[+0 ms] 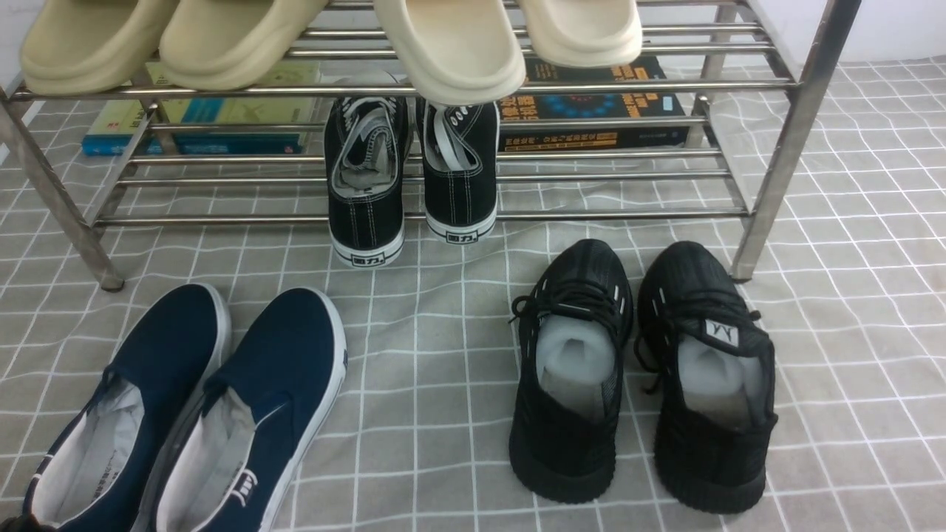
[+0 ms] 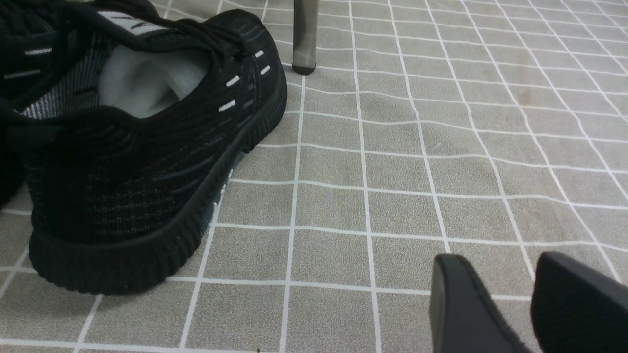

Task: Take the shoes off the shelf with your hand from the grey coffee tablecloth.

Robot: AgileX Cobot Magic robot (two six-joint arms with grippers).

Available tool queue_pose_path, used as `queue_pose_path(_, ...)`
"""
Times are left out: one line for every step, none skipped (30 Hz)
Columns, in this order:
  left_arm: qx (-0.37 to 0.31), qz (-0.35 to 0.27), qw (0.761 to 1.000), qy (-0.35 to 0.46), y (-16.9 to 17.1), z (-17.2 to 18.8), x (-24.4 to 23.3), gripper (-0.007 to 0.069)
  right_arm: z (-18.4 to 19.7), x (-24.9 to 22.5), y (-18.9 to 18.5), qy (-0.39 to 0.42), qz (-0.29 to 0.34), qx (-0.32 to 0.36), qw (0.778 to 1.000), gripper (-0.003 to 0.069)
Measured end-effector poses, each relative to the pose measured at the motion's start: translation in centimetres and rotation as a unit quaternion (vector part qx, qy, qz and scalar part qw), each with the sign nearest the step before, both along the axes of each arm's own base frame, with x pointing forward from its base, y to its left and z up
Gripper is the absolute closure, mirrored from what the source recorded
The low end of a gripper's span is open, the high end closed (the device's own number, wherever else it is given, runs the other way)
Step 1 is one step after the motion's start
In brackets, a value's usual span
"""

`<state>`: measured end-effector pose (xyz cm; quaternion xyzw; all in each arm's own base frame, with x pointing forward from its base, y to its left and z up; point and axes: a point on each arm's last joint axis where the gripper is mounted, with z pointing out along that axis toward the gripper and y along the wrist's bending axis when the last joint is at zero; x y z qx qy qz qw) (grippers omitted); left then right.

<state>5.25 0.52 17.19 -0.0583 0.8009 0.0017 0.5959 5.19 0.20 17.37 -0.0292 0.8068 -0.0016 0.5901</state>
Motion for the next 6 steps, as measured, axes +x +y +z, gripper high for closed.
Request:
queue_pose_path(0.0,0.0,1.0,0.0,0.0,0.0,0.0,0.0564,0.0,0.0,0.0,0.0,0.0,0.0,1.0,0.042)
queue_pose_path(0.0,0.0,1.0,0.0,0.0,0.0,0.0,0.0564,0.0,0.0,0.0,0.0,0.0,0.0,1.0,0.042)
queue_pose_path(0.0,0.0,1.0,0.0,0.0,0.0,0.0,0.0564,0.0,0.0,0.0,0.0,0.0,0.0,1.0,0.042)
queue_pose_path(0.0,0.0,1.0,0.0,0.0,0.0,0.0,0.0564,0.0,0.0,0.0,0.0,0.0,0.0,1.0,0.042)
queue_pose_path(0.0,0.0,1.0,0.0,0.0,0.0,0.0,0.0562,0.0,0.0,0.0,0.0,0.0,0.0,1.0,0.042)
queue_pose_path(0.0,0.0,1.0,0.0,0.0,0.0,0.0,0.0559,0.0,0.0,0.0,0.0,0.0,0.0,1.0,0.042)
